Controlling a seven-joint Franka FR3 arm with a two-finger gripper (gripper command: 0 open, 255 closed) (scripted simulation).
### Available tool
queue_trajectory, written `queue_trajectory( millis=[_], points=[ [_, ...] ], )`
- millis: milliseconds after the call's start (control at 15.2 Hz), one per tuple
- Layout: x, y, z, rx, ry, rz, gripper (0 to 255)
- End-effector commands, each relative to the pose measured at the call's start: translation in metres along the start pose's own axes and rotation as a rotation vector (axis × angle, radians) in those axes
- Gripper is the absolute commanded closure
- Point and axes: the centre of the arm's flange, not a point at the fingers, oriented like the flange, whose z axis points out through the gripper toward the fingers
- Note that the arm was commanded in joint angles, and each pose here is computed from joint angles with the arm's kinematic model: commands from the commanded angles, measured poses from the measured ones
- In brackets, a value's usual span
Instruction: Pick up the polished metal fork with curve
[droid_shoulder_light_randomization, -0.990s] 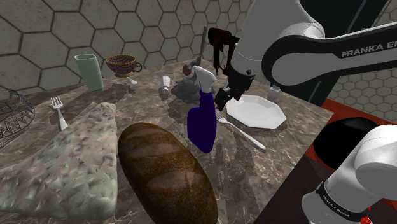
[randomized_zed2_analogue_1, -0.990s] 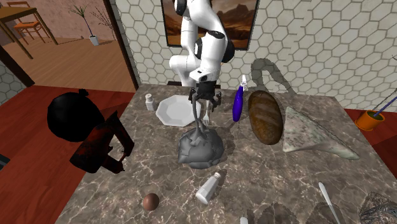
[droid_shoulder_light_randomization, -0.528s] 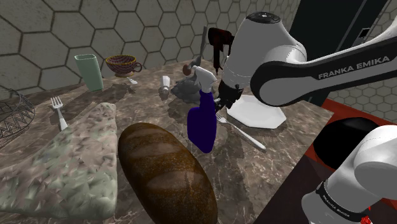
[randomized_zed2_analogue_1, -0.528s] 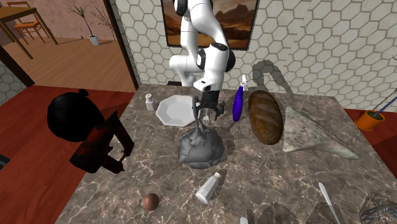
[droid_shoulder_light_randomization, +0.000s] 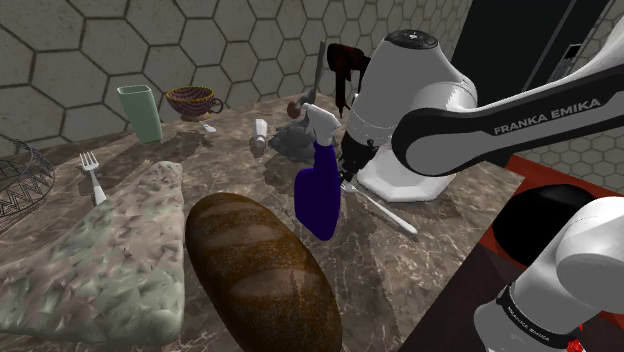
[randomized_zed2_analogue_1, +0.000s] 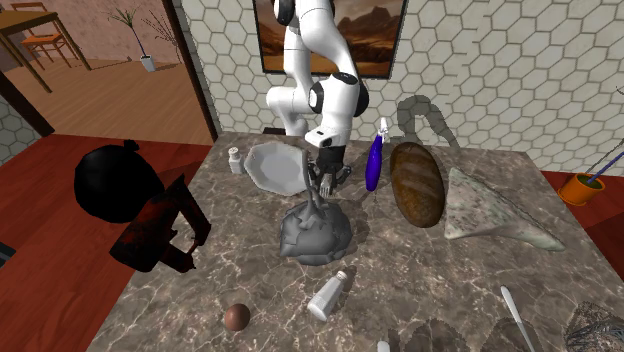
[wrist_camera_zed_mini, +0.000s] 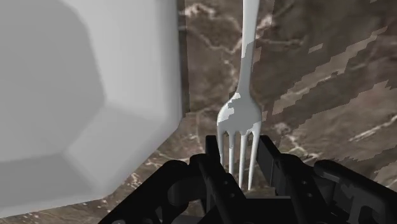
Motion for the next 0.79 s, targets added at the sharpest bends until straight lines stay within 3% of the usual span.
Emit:
queue_trajectory(
  millis=[0,330,726],
  points=[
    [-0.002,0.001,0.007,-0.005,-0.015,0.002,255],
    [-0.003,0.003,0.005,-0.005,-0.015,0.002,255],
    [0.007,0.006,-0.025,-0.005,-0.015,0.002,255]
  ],
)
